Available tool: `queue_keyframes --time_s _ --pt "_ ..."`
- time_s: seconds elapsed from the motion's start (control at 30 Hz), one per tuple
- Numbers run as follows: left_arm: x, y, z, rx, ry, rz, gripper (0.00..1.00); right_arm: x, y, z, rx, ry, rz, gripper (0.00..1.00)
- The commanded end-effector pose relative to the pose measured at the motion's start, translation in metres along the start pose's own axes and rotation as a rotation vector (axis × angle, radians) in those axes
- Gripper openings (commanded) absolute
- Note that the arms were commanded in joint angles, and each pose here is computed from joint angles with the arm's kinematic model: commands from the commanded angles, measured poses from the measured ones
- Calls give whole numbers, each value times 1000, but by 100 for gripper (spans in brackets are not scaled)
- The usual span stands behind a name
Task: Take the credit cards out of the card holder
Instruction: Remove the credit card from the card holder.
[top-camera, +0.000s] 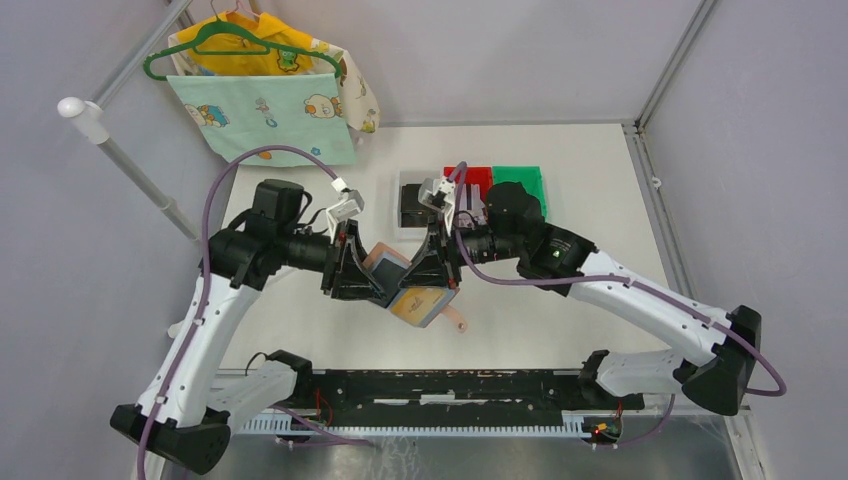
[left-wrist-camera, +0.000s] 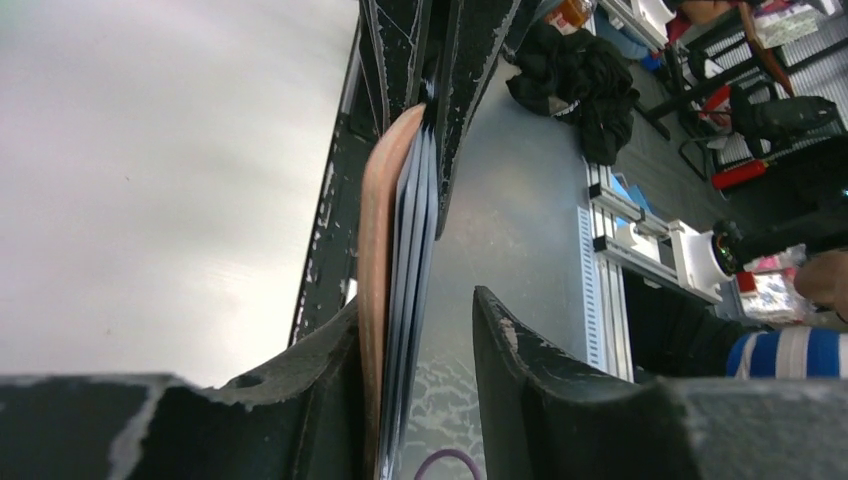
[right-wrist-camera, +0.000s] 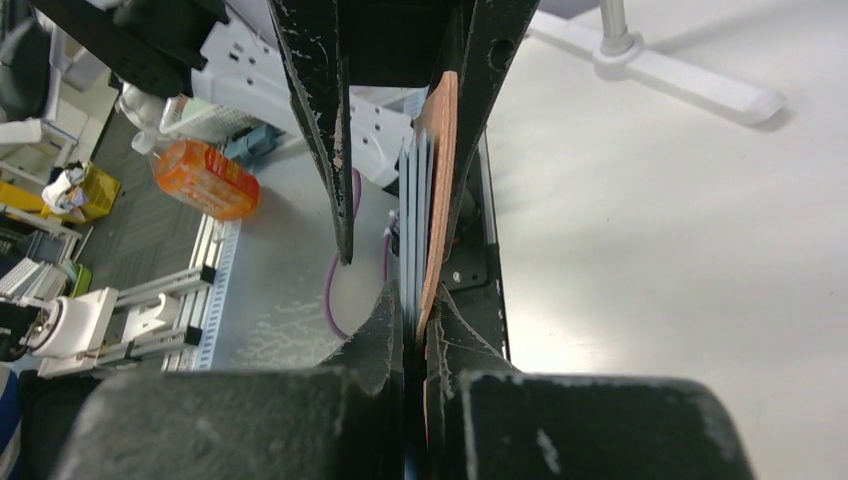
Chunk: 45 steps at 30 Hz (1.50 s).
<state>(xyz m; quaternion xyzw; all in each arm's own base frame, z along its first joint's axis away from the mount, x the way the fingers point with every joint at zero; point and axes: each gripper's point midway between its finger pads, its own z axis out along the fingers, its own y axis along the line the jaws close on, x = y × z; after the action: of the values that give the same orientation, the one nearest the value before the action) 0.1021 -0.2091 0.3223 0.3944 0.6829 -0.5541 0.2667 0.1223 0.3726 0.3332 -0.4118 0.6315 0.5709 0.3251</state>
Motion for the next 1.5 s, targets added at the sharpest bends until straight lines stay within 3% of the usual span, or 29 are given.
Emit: queue_keyframes --time_s 0.0,0.27,0.5,0.6,0.7,0.77,0.9,1.03,1.2,1.33,1.47 --pt "12 -8 -4 58 52 89 43 2 5 -2 -32 52 -37 0" --pt "17 -2 0 87 73 67 28 5 9 10 -67 88 -52 0" --pt "16 1 1 86 76 70 32 9 10 14 -75 113 -60 0" --pt "16 2 0 77 76 86 19 5 11 13 -71 104 -73 0" --pt "13 6 0 47 71 82 2 -4 12 11 -59 77 -95 24" --pt "8 10 1 20 56 62 2 -15 10 6 -36 43 -113 47" --pt "-5 27 3 -87 6 17 3 -47 -17 -22 131 -83 -126 79" --pt "-18 38 3 -162 -58 -23 3 -69 -30 -56 239 -249 -113 98" --pt "-26 44 4 -195 -98 -104 2 -57 -19 -52 144 -297 -45 98" --pt "-26 48 5 -203 -94 -134 2 -47 -10 -45 47 -324 14 83" --pt "-26 48 5 -207 -96 -136 2 -32 -9 -37 -15 -316 80 74"
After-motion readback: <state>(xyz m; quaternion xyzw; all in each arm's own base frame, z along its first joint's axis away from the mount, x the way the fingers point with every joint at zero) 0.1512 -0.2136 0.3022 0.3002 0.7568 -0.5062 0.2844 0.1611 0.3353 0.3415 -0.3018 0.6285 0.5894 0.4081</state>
